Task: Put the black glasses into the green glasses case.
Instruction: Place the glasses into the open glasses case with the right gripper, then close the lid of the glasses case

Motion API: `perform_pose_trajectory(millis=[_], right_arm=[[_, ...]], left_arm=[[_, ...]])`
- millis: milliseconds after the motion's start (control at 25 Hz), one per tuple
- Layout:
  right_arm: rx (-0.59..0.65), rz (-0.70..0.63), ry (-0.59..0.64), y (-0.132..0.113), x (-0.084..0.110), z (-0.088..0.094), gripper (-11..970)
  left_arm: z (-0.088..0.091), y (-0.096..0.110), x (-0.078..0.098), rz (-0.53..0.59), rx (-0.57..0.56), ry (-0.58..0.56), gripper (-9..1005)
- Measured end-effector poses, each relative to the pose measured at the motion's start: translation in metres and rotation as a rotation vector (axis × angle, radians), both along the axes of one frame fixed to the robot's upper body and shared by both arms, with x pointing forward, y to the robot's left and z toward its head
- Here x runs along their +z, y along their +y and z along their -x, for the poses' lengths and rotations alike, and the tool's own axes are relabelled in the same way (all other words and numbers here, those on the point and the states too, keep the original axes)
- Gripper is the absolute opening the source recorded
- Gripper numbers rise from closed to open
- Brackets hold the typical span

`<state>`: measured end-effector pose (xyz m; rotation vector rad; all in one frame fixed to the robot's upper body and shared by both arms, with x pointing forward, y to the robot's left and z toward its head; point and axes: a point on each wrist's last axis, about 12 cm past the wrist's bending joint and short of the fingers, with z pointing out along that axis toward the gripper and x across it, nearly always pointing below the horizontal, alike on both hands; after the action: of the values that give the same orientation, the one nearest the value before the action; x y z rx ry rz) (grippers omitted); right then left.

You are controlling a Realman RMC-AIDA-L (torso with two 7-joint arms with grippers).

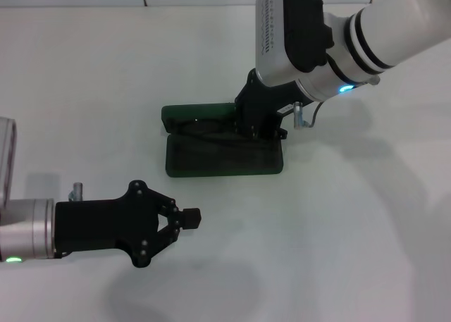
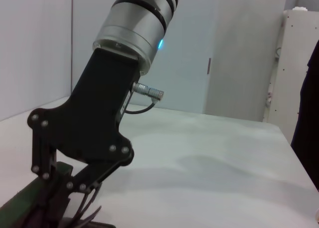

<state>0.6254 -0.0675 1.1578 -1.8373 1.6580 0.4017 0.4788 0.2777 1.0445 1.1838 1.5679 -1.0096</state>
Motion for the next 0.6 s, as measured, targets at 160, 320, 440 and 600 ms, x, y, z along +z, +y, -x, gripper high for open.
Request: perform_pose_trajectory(millis=[160, 320, 440, 600], right_arm=[[0.005, 0.010, -0.003, 0.0009, -0.0015, 0.0010, 67], [0.008, 0.005, 0.002, 0.0020, -0.0008, 0.0024, 68], [0.006, 0.002, 0.003, 0.0018, -0.0009, 0.0028, 68], [0.005, 0.000, 0.005, 0.0011, -0.0013, 0.0033, 186]], left_arm=[[0.0003, -0.0011, -0.0001, 0.003, -0.002, -0.001, -1], [0.0007, -0.0015, -0.0002, 0.005, -0.005, 0.000, -1], [0.0009, -0.0017, -0.0002, 0.006, -0.006, 0.000, -1], [0.0009, -0.0017, -0.0002, 0.006, -0.006, -0.001, -1]])
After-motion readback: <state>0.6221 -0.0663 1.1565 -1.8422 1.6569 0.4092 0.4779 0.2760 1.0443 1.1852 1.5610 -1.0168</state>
